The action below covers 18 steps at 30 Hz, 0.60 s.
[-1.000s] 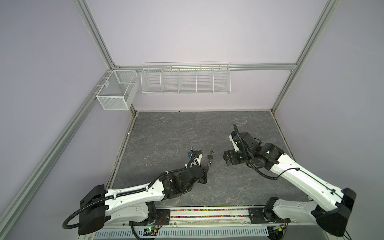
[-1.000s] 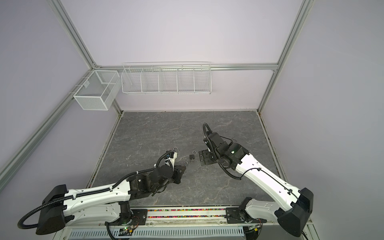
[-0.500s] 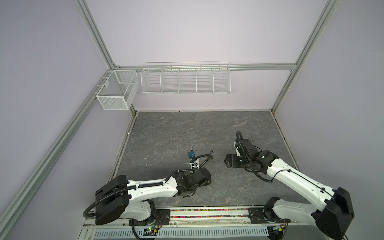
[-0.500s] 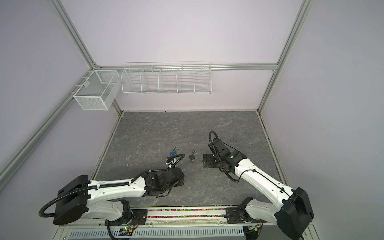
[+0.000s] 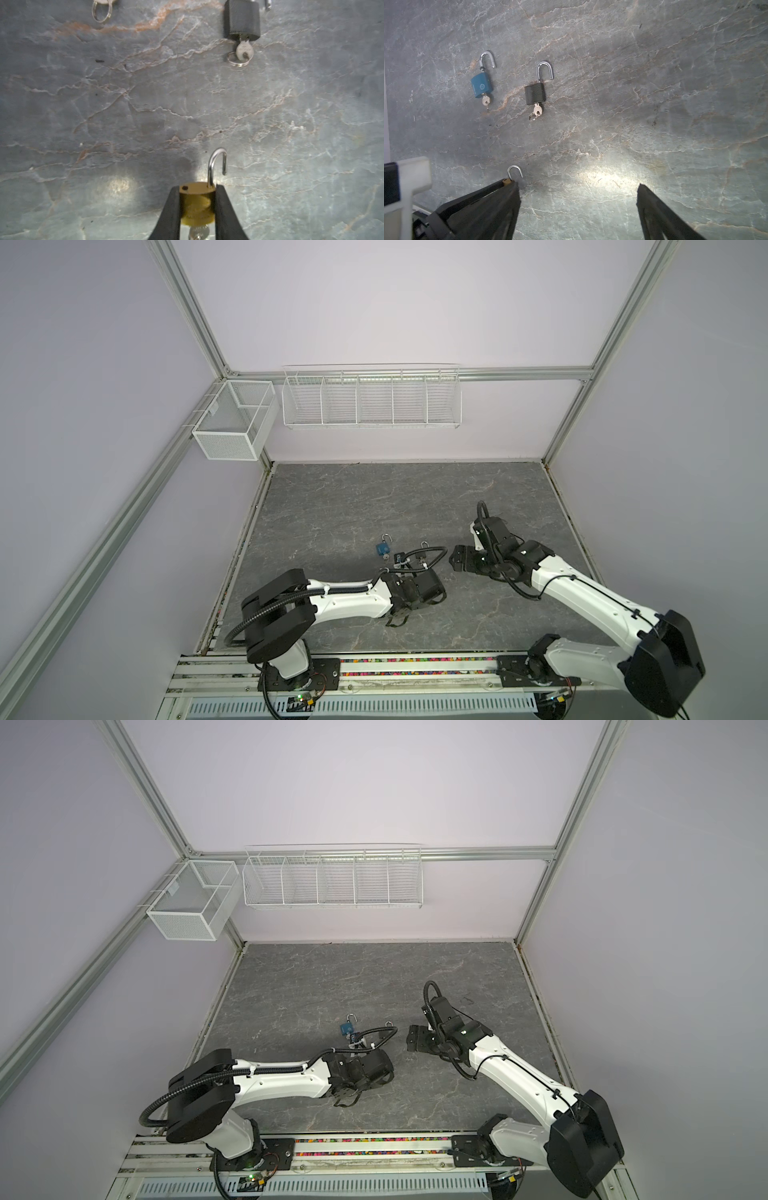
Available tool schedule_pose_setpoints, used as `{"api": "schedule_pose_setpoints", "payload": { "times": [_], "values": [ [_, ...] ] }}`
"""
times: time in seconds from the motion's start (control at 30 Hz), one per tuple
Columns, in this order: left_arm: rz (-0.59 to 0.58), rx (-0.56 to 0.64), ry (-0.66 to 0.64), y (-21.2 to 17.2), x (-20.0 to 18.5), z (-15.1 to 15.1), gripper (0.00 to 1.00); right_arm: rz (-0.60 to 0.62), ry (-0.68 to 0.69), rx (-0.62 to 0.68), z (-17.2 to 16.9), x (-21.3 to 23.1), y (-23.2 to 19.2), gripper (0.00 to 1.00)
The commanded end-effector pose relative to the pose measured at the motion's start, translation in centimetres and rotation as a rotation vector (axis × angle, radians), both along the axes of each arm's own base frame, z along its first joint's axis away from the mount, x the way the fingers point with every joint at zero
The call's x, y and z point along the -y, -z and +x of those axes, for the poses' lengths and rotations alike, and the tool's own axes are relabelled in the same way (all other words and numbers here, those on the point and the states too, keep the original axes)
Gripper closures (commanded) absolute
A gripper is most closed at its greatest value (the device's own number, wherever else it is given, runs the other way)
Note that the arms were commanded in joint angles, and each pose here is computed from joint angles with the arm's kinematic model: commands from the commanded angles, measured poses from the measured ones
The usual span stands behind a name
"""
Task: Unlock with the key
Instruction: 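Draw the right gripper back from the opened padlock while the left gripper holds it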
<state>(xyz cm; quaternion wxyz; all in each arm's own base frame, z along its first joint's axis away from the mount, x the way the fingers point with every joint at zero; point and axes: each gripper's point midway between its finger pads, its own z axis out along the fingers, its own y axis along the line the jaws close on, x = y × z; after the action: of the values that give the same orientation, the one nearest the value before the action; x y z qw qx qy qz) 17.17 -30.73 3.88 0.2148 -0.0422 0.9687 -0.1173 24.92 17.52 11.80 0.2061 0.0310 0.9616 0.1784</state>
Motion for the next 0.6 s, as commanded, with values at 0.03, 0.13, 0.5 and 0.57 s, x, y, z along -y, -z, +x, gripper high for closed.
{"api": "schedule_pose_setpoints", "payload": {
  "times": [0.03, 0.13, 0.5, 0.57],
  "values": [
    [0.033, -0.039, -0.04, 1.0, -0.9, 0.2, 1.0, 0.025, 0.022, -0.009, -0.3, 0.6, 0.4, 0.11],
    [0.041, -0.05, -0.051, 1.6, -1.0, 0.1, 1.0, 0.022, 0.031, -0.015, -0.2, 0.9, 0.5, 0.11],
    [0.022, -0.104, -0.044, 2.8, -0.9, 0.1, 0.97, 0.048, 0.044, -0.024, 0.2, 1.0, 0.5, 0.11],
    [0.028, -0.112, -0.042, 2.8, -1.0, 0.0, 0.89, 0.045, 0.047, -0.025, 0.2, 1.2, 0.5, 0.11]
  ]
}}
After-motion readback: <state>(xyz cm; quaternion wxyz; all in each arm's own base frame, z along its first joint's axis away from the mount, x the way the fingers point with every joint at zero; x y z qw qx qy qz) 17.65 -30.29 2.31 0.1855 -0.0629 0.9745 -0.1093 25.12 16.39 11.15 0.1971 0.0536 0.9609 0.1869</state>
